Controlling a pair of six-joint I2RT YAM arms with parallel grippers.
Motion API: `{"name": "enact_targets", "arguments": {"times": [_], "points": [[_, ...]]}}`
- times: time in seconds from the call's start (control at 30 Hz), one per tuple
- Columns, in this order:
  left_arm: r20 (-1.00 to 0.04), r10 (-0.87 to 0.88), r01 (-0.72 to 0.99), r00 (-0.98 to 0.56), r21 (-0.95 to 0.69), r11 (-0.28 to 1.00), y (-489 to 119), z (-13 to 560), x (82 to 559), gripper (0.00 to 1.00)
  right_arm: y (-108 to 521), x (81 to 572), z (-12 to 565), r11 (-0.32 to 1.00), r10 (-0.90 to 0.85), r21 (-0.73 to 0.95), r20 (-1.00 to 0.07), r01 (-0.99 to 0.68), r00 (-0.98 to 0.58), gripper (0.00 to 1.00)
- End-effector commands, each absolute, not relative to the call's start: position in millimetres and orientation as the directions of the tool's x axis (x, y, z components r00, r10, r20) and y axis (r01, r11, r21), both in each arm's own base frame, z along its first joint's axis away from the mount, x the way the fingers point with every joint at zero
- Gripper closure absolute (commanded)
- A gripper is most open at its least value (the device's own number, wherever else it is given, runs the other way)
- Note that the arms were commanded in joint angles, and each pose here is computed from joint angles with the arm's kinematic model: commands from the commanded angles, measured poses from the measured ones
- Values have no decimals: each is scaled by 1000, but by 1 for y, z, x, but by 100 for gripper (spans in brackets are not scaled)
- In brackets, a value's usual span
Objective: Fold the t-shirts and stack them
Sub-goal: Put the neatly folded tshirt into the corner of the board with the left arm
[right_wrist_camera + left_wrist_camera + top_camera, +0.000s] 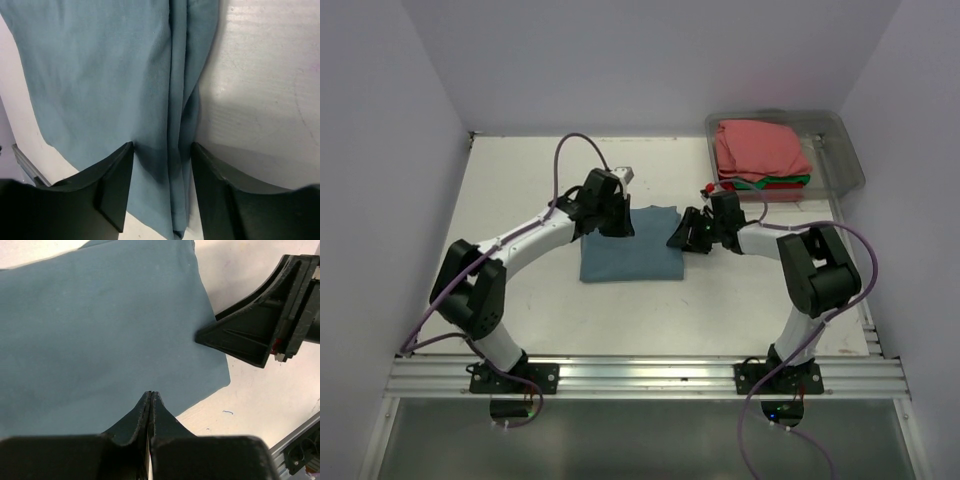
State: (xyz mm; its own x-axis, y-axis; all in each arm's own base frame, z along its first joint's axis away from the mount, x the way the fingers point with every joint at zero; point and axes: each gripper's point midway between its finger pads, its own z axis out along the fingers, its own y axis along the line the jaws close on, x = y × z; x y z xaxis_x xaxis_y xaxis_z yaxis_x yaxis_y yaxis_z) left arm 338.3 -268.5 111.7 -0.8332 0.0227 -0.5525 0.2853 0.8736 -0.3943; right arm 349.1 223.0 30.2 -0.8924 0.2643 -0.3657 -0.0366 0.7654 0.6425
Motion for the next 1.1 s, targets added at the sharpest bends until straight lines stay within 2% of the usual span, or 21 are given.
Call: {"name": "enact_targets", "arguments": {"times": [0.0,0.2,0.37,0.57,0.6,0.63,0.7,0.73,0.8,0.83,0.87,0.97,1.07], "points": [[-569,-34,232,-822,-388,892,-251,127,334,100,227,353,20,764,264,645,-336,-17,-904,49],[-537,-99,96,-838,-323,941,-203,112,317,100,238,358,21,756,247,654,-328,-30,-912,54],[-529,-218,-73,-820,-282,957,-149,95,310,100,259,371,23,732,216,678,-314,-59,-925,76],[-502,-310,-226,-807,-223,948,-101,72,303,100,290,407,32,705,168,697,-344,-131,-924,92],[-498,-316,-241,-808,-210,948,-98,68,302,99,293,405,30,708,150,695,-316,-121,-937,92],[-494,-331,-264,-804,-202,943,-95,66,301,96,303,419,44,698,137,697,-355,-164,-925,93],[-501,-347,-297,-793,-179,938,-87,62,300,81,311,423,34,703,107,691,-336,-168,-936,93],[-503,-362,-318,-785,-174,932,-84,61,300,64,318,437,45,693,104,694,-366,-197,-925,93],[-516,-374,-348,-770,-152,925,-76,58,297,47,320,442,36,700,90,690,-342,-185,-936,94],[-521,-388,-368,-760,-146,918,-73,58,296,39,326,451,46,692,79,689,-370,-216,-926,94],[-531,-394,-391,-750,-124,912,-66,56,295,26,327,453,46,694,74,686,-370,-219,-926,94],[-539,-416,-434,-733,-101,895,-54,49,289,7,327,456,40,705,48,672,-362,-225,-931,96],[-536,-439,-451,-721,-118,885,-48,37,287,1,328,454,39,701,31,673,-360,-236,-933,96]]}}
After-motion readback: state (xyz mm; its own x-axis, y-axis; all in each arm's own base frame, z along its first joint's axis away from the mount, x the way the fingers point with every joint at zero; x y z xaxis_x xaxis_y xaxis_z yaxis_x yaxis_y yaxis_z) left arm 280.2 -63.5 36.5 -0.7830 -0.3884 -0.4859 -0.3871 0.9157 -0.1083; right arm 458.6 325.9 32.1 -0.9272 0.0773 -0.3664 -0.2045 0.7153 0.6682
